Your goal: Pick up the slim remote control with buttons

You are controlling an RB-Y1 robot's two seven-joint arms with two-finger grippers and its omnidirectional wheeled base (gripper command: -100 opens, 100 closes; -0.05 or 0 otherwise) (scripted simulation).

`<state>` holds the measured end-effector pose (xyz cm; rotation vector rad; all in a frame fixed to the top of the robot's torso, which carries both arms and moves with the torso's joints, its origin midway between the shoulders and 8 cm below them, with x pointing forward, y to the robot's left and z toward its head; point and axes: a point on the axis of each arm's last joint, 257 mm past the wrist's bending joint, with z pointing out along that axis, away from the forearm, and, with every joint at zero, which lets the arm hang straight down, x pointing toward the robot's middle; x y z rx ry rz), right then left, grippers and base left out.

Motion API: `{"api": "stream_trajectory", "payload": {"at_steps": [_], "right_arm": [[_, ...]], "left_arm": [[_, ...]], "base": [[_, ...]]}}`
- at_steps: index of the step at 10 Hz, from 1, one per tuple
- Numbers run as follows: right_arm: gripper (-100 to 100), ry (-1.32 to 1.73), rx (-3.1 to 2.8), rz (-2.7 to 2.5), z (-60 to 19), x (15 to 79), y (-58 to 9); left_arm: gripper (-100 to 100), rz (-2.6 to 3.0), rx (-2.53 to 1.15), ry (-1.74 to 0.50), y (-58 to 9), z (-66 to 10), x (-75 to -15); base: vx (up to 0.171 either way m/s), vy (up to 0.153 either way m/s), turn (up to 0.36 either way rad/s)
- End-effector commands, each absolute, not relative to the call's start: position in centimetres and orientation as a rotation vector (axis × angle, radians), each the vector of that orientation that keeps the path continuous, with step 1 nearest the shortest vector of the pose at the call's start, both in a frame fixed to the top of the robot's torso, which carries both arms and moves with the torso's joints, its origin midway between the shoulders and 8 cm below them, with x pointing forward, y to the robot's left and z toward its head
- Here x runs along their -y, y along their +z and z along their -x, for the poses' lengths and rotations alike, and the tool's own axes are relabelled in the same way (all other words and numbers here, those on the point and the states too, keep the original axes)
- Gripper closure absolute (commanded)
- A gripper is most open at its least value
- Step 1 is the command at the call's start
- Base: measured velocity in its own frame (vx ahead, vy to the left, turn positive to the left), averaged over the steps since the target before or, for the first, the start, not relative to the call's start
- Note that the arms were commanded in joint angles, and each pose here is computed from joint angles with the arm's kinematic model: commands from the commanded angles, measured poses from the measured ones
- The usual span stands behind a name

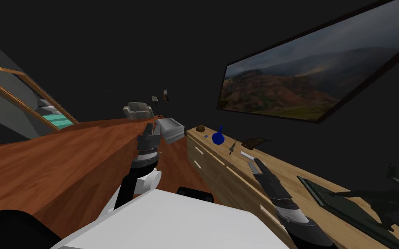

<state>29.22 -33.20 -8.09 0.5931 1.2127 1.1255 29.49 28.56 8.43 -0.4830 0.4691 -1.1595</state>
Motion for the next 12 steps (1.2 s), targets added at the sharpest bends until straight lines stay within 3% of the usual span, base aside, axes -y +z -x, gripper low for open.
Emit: {"api": "stream_trajectory", "payload": {"at_steps": [1, 12], "right_arm": [[-100, 1.072, -1.299, -0.602, -28.1, 35.4, -10.1], [-100, 0.755, -1.768, -0.616, -20.7, 45.4, -18.5]], "left_arm": [[0, 0.483, -0.469, -1.159, 8.4, -29.5, -28.6], [0, 0.483, -0.469, -1.159, 8.4, -29.5, -28.6]], "base": [[-0.012, 0.022, 0.451], [-0.005, -0.006, 0.324]]}}
